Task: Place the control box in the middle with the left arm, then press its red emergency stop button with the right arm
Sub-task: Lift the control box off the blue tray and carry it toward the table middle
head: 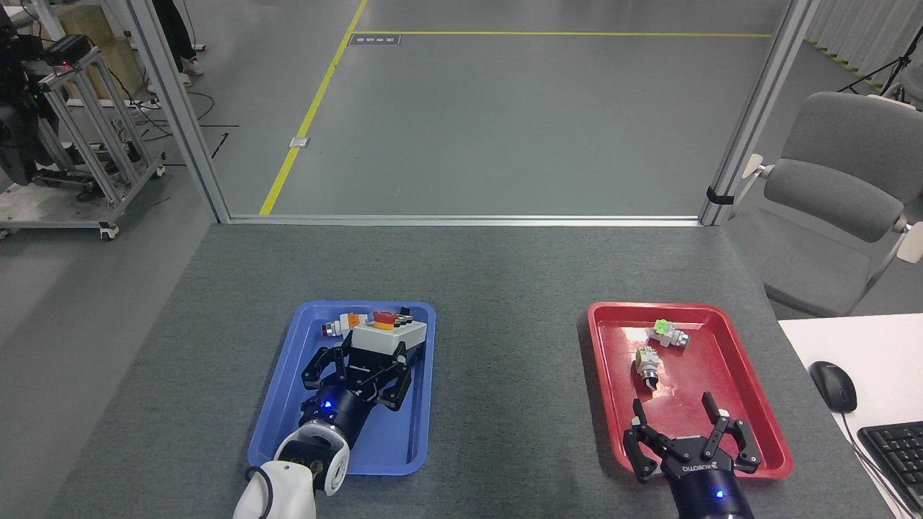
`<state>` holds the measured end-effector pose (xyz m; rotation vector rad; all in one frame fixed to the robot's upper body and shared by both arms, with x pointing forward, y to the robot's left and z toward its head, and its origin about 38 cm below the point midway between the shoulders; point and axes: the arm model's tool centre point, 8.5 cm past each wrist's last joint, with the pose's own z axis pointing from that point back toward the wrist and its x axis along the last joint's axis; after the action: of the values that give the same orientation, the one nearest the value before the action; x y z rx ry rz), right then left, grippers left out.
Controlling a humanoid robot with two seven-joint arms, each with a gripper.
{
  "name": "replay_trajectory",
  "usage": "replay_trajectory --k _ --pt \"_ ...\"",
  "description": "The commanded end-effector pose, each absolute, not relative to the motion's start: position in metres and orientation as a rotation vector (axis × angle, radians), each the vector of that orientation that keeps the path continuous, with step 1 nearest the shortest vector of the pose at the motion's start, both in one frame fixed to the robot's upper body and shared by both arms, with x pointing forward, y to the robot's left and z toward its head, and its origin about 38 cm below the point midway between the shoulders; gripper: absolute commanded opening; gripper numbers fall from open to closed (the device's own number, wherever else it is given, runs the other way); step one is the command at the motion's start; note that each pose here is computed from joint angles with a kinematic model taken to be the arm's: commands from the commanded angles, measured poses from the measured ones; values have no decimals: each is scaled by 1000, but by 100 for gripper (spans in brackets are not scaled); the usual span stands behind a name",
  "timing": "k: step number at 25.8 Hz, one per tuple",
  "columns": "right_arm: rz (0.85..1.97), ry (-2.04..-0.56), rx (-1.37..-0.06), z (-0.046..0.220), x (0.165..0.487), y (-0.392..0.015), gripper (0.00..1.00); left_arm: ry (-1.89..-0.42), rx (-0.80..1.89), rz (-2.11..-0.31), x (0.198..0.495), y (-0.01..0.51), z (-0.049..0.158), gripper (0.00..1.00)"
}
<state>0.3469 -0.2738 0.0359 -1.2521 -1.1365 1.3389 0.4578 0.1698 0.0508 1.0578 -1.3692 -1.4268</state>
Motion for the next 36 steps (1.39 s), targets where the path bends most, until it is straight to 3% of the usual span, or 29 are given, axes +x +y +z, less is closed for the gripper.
replay_trajectory --k 1,10,19,24,29,36 --pt "1338 -1136 -1253 36 347 -274 99 -1406 1051 -1417 460 158 59 0" --pt "1339 -1137 -1252 36 347 -274 99 -1439 1044 -1331 496 171 97 0" --pt "1337 -1137 -1254 36 347 -274 99 -1459 1059 -1289 498 191 111 0" --pt "1334 -1135 -1264 37 347 -275 99 -1572 1041 -1217 489 183 146 0" --pt "1314 -1111 -1273 37 347 -277 99 -1661 974 -1190 435 155 138 0" --pt "1295 -1082 -1290 37 349 -284 99 -1641 777 -1296 375 103 80 0"
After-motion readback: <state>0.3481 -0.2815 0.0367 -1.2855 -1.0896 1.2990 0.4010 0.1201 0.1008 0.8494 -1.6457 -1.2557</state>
